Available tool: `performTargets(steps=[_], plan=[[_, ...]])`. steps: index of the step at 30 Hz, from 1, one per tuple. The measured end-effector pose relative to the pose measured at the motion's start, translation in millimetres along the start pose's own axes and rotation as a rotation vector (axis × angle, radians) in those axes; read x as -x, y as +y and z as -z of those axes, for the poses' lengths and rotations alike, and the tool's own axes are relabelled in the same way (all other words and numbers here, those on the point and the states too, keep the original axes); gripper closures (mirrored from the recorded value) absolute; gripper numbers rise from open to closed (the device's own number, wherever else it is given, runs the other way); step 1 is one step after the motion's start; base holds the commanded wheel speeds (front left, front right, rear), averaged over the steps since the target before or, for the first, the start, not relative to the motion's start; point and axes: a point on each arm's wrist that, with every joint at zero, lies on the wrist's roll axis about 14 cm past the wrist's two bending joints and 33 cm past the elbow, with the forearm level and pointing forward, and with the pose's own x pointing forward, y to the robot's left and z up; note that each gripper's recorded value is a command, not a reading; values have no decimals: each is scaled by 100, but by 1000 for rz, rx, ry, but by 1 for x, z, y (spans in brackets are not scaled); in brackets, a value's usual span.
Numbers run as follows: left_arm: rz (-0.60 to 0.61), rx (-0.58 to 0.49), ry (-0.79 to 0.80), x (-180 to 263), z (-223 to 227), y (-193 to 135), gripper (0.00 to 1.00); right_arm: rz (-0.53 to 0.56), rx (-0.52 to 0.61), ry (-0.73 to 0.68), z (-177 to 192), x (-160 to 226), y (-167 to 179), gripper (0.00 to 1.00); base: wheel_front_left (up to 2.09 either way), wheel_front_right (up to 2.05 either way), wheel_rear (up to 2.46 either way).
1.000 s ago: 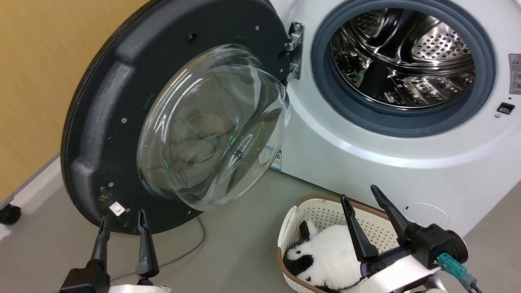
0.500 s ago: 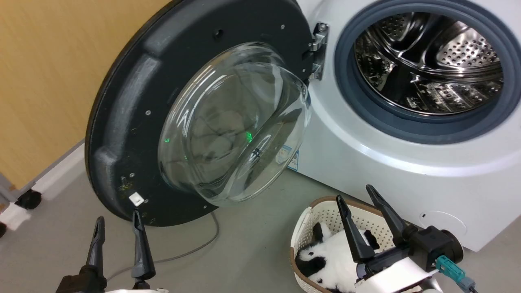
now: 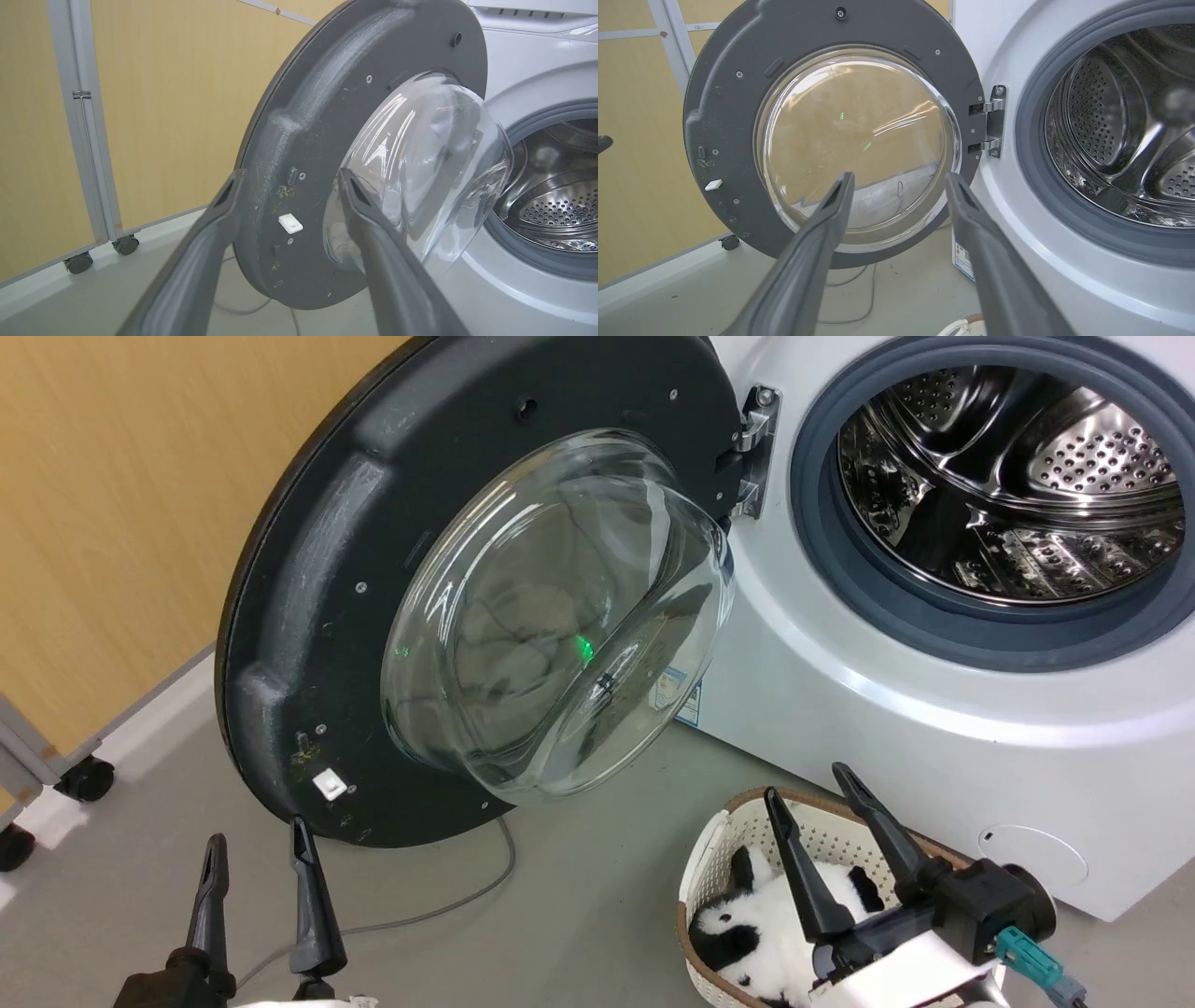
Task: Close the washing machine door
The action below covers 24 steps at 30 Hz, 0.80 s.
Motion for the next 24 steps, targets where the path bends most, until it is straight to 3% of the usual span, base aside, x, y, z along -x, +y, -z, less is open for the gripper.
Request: performTargets(steps=[3,4,5,11,18,24], plan=[[2,2,1,0,0,-1,0,0,3,-2,-1,0,-1,0,0,0,0],[3,7,1,0,0,-1,42,1,3,-3,-1,0,-1,0,0,0,0],[4,15,-1,0,-1,-1,100,1,3,-4,-2,0,-1,0,0,0,0],[-3,22,-58,-11,-17,9,100,11,7,-11,-3,0,-6,0,0,0,0],[10,-11,-194,-60,-59,38,100,59,11,-2,2,7,-25,0,0,0,0],[-82,203,-126,-114,-68,87,100,102,9,14,9,16,-38,0,0,0,0]])
